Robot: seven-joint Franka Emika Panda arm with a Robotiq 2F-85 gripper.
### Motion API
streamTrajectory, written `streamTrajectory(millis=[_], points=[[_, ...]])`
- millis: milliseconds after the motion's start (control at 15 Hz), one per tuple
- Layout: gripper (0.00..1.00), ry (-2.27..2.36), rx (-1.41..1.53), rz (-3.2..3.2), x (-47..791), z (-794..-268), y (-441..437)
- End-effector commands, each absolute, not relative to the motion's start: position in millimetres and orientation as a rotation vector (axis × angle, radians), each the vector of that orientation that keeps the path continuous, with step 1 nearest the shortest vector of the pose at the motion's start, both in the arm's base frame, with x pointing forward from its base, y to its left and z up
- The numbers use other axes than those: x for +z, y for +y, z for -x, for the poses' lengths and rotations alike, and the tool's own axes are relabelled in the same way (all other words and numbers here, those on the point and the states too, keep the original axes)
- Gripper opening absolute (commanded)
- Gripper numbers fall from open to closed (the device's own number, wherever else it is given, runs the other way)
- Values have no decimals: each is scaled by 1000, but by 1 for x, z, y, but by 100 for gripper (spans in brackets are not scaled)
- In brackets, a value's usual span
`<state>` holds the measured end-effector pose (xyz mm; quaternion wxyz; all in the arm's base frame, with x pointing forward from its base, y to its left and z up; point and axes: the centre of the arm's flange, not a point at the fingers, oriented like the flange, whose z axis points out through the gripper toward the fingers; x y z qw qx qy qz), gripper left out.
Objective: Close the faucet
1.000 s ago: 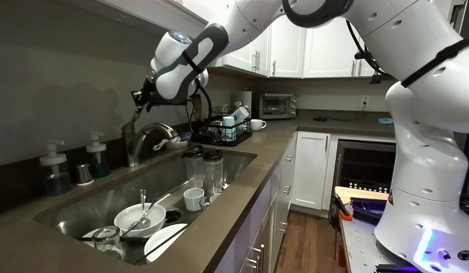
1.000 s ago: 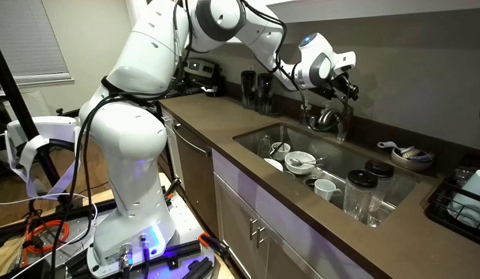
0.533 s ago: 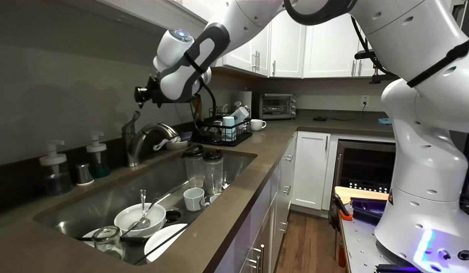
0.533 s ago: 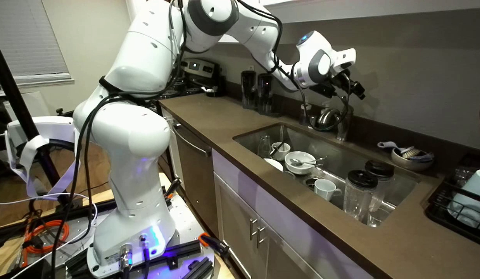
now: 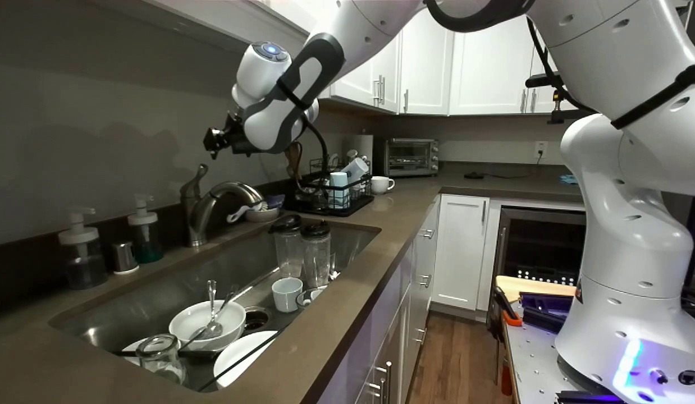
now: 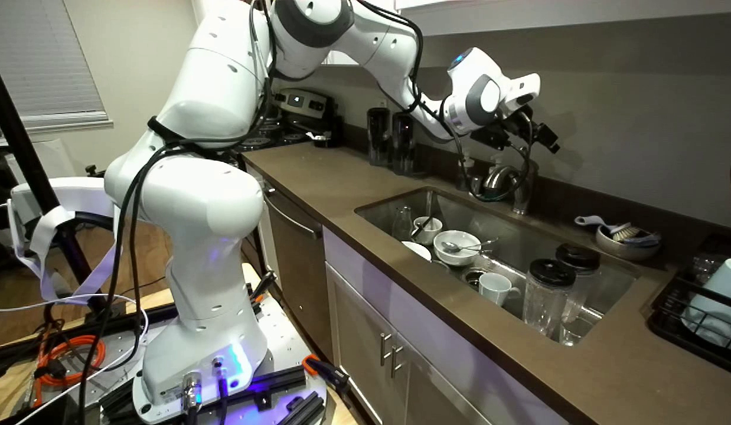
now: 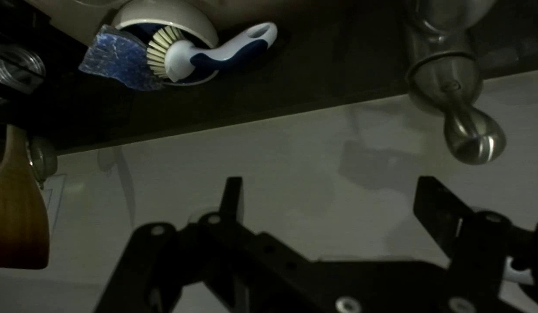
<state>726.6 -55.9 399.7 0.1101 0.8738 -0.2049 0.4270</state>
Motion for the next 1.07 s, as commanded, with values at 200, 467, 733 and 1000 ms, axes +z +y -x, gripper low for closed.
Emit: streamTrajectory(millis=[200,467,733,1000], points=[[100,-623,1234,-2546,413,-682,-63],[100,-611,1180,-2595,419,-660,-62],[100,-545,1101,-2647,433,-634,-61],[100,-368,971,-2705,452,-608,-62]])
